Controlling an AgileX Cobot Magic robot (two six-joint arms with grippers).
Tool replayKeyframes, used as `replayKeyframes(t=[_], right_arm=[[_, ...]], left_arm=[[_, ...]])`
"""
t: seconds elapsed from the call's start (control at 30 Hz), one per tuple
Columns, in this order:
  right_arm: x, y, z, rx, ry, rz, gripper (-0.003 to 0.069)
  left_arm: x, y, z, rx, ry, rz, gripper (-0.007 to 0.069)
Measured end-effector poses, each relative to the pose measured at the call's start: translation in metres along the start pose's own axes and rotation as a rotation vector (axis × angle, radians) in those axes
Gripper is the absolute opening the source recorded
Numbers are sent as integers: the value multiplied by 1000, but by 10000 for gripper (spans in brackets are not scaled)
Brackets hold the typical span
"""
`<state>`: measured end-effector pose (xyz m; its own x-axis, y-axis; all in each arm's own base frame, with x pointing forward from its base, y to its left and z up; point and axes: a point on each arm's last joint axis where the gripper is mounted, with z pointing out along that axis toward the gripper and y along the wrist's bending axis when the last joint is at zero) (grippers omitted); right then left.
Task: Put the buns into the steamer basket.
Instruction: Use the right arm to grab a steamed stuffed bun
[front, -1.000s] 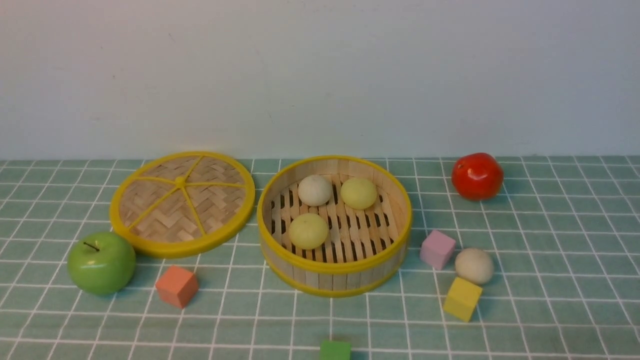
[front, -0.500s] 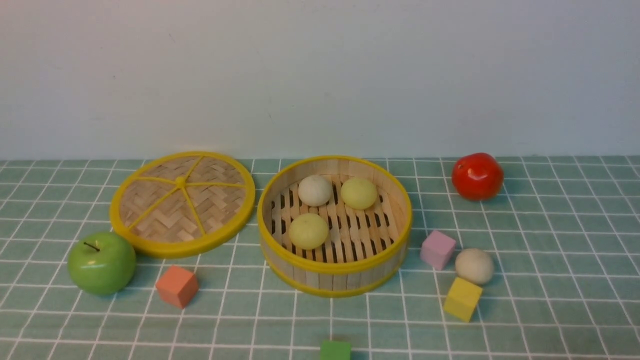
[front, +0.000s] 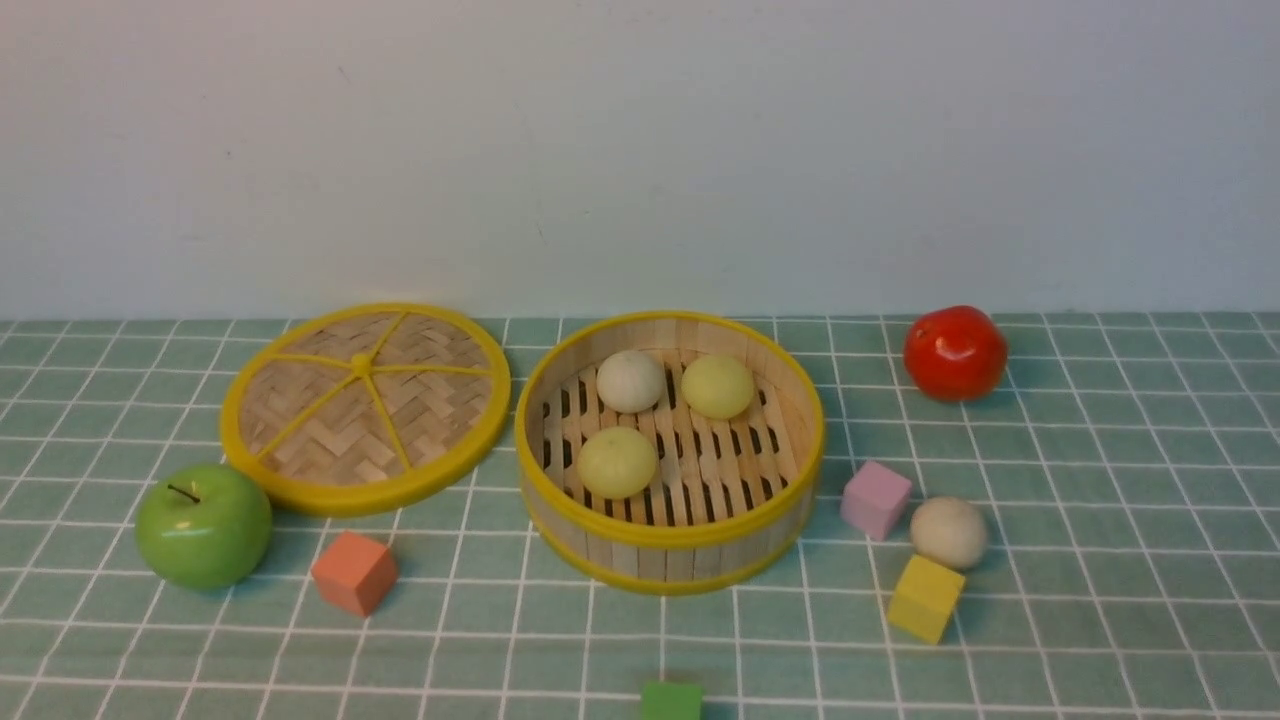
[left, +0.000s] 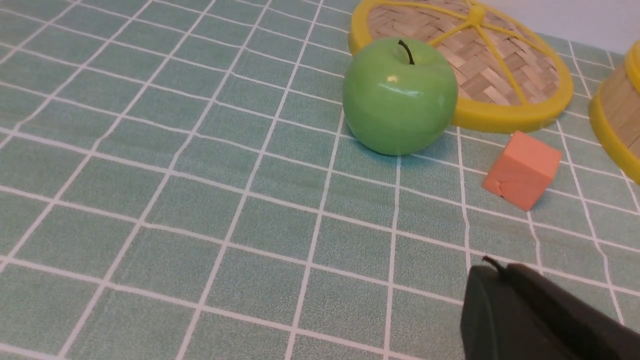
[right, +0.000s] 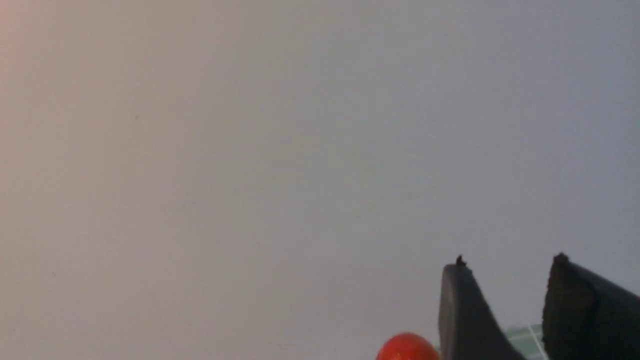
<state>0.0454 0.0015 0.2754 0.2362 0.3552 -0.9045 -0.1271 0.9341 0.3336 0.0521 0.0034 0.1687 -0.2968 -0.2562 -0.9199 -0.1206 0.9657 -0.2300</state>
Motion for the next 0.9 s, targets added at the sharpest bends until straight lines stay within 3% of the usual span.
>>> replayKeyframes(t=[0.17,0.3,0.57,0.9], right_arm=[[-26,11,17,14,90,0,239],[-28,15,43,64,313,1,239],[16,1,78,183,720,-4,239],[63,-13,100,277,1018,42,239]], left_arm=[[0,0,0,0,0,0,2],[0,0,0,0,0,0,6],[0,0,0,0,0,0,17],[0,0,0,0,0,0,23]])
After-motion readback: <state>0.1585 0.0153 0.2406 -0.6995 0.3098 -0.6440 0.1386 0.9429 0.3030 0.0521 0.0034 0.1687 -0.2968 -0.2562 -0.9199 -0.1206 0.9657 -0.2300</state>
